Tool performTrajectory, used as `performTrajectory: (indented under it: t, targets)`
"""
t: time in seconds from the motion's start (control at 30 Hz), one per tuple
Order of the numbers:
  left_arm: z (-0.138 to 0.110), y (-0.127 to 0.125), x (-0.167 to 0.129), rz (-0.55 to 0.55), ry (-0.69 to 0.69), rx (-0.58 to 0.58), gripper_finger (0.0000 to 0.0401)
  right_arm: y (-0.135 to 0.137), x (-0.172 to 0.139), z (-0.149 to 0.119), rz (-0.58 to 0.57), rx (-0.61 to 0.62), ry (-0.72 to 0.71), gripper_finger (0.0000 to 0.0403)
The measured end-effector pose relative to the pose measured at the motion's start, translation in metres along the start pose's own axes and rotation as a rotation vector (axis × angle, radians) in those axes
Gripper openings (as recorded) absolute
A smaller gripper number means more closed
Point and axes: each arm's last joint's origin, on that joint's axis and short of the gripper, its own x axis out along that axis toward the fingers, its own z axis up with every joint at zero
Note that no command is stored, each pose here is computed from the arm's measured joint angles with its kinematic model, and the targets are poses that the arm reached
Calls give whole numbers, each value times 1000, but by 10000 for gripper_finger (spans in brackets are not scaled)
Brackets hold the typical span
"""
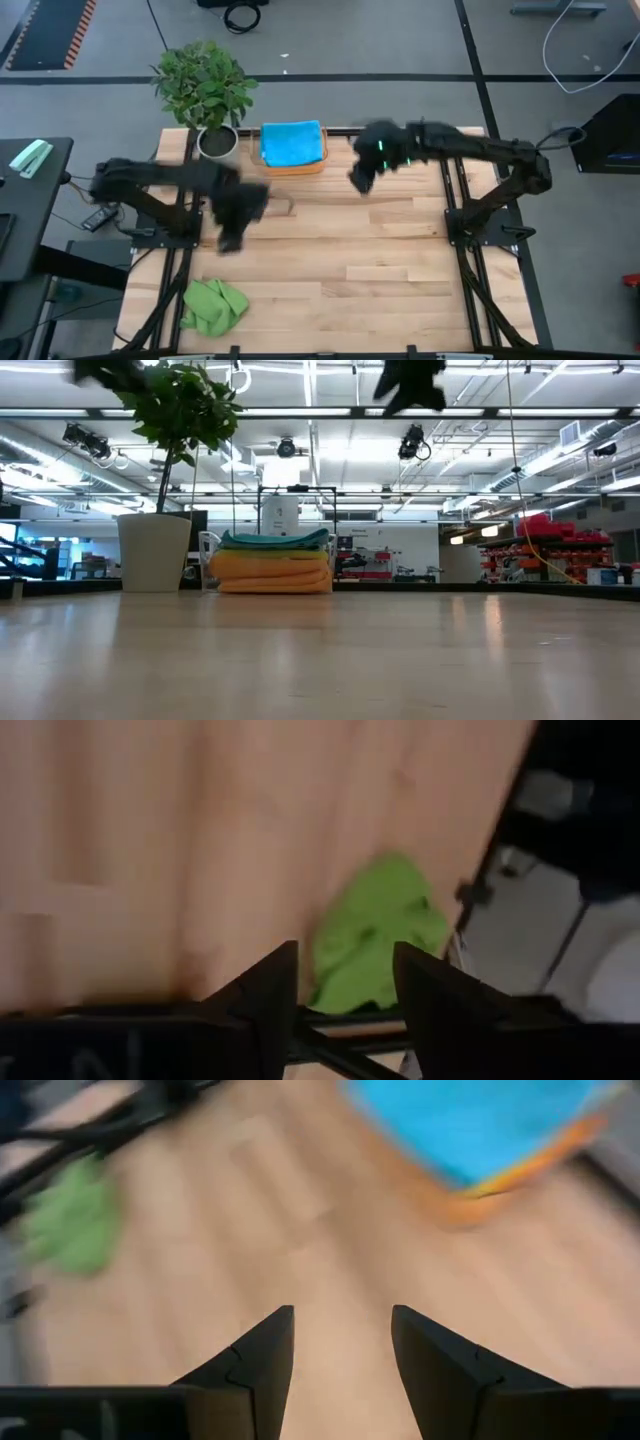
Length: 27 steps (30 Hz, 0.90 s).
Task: Fold microfiber towels
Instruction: Fold the green microfiber cloth
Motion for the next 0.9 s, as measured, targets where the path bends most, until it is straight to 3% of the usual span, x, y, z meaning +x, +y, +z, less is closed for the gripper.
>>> performTrajectory:
  t: [0.17, 0.43, 0.63, 0.9]
  targets:
    - [-47, -50, 46, -13, -81, 114, 174, 77, -13, -40, 83, -66, -23, 176]
    - [-77, -82, 146, -51, -272, 478, 162, 170, -5, -115, 41, -5, -153, 176]
    - [-86, -79, 188, 15, -185, 529, 154, 205, 11, -158, 93, 140, -105, 176]
    - [-80, -83, 223, 66, -134, 626, 155, 221, 20, -185, 103, 211, -61, 176]
